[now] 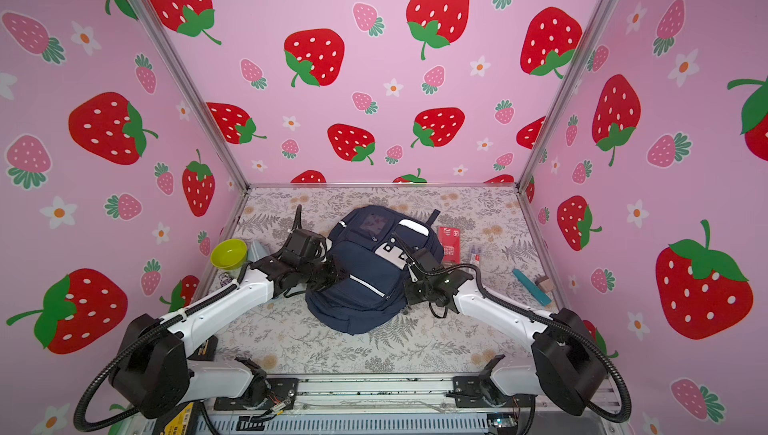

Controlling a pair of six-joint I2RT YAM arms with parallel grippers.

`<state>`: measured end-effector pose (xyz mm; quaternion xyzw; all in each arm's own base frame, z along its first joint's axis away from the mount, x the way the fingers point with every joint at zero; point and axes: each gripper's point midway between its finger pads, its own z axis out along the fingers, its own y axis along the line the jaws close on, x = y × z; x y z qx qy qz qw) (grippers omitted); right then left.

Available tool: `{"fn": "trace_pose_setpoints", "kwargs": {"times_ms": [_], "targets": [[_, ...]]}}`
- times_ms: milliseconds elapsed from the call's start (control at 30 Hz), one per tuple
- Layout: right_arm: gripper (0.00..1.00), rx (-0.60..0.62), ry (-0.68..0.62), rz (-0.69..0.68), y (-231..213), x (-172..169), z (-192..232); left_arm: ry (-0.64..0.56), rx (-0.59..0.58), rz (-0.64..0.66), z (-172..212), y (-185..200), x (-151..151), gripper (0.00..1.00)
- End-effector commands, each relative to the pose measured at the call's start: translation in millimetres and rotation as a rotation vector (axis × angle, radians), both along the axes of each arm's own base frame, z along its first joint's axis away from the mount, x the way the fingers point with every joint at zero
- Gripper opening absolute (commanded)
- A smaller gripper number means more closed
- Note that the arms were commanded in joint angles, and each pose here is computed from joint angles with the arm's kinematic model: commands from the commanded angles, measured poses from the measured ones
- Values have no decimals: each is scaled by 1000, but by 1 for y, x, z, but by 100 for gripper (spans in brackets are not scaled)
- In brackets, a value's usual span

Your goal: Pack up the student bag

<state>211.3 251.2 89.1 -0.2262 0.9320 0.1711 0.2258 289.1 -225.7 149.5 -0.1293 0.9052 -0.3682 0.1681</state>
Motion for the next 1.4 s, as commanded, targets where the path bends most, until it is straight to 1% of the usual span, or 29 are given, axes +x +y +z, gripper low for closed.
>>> {"fn": "trace_pose_setpoints", "kwargs": {"times_ms": [0,100,167,200,233,300,333,367,433,533,633,767,867,900,967,1000,1067,1100,1133,1167,1200,1267,1367], "targets": [[0,21,28,77,19,-27,1,-45,-158,80,26,-11,16,0],[0,37,22,121,36,-40,6,-45,-184,106,25,-11,19,0],[0,29,13,102,36,-39,7,-26,-160,92,19,-10,17,0],[0,12,10,79,32,-36,6,-12,-120,83,14,-6,15,0],[0,-4,1,56,28,-32,6,5,-49,79,8,2,11,7],[0,-27,2,29,20,-27,2,24,130,72,-4,25,0,37],[0,-31,6,17,17,-24,1,32,229,63,-7,40,-7,48],[0,-33,9,10,14,-23,0,28,318,50,-9,53,-12,54],[0,-32,9,5,13,-21,0,12,481,7,-8,77,-22,59],[0,-20,10,11,16,-20,1,14,595,-79,-10,92,-34,62],[0,-13,12,12,18,-19,2,67,599,-159,-21,86,-40,62],[0,-5,13,10,21,-18,3,143,490,-213,-41,60,-41,63],[0,-3,12,12,20,-19,4,177,432,-208,-53,47,-36,64],[0,-4,11,12,19,-19,4,182,413,-196,-56,44,-33,63],[0,-11,14,17,17,-21,3,169,347,-162,-54,35,-23,60],[0,-17,15,19,16,-21,3,154,303,-134,-51,30,-17,56],[0,-37,20,24,12,-23,0,120,203,-90,-41,21,-5,45],[0,-46,24,26,11,-24,-1,98,153,-62,-34,17,1,34],[0,-50,26,31,10,-25,-1,75,116,-39,-28,14,7,21],[0,-55,32,43,11,-28,-2,59,89,-21,-22,13,11,9],[0,-60,35,64,12,-31,-2,45,59,0,-16,12,15,0],[0,-62,39,106,19,-40,0,23,15,48,-7,13,21,0],[0,-36,41,193,41,-58,6,0,-60,110,4,11,25,0]]}}
